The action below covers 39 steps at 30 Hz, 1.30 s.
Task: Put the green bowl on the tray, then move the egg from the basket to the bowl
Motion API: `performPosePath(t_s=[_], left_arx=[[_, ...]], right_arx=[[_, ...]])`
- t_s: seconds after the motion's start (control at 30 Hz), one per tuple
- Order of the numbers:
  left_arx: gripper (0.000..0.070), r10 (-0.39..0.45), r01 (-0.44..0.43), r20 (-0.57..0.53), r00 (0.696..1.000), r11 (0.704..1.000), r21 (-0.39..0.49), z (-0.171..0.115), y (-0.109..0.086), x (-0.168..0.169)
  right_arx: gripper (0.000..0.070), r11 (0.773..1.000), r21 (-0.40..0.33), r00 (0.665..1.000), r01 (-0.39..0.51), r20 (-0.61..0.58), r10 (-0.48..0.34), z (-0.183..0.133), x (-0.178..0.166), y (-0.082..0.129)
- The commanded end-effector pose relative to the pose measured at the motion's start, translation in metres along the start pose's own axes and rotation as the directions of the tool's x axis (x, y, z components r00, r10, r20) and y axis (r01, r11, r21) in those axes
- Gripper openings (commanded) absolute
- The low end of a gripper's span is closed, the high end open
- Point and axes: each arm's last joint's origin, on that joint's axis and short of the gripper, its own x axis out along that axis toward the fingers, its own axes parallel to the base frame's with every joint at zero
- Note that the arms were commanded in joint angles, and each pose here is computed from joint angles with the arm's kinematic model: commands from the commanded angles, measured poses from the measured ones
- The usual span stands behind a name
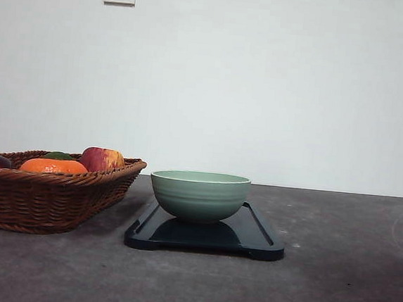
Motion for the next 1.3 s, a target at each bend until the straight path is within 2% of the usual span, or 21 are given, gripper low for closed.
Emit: performPosePath(t_s=[0.0, 1.27], left_arx=[[0.0000, -0.001, 0.001, -0.027, 1.000, 1.000, 0.000, -0.0068, 0.0009, 0.0018], [0.0000, -0.001, 0.001, -0.027, 1.000, 1.000, 0.000, -0.0068, 0.0010, 0.0018]], right_arx=[[0.0015, 1.000, -0.006, 1.000, 0.003, 0.006, -0.003, -0.0007, 0.0005, -0.0002], [0.0015, 1.000, -0.006, 1.000, 0.003, 0.006, -0.003, -0.0007, 0.0005, -0.0002]])
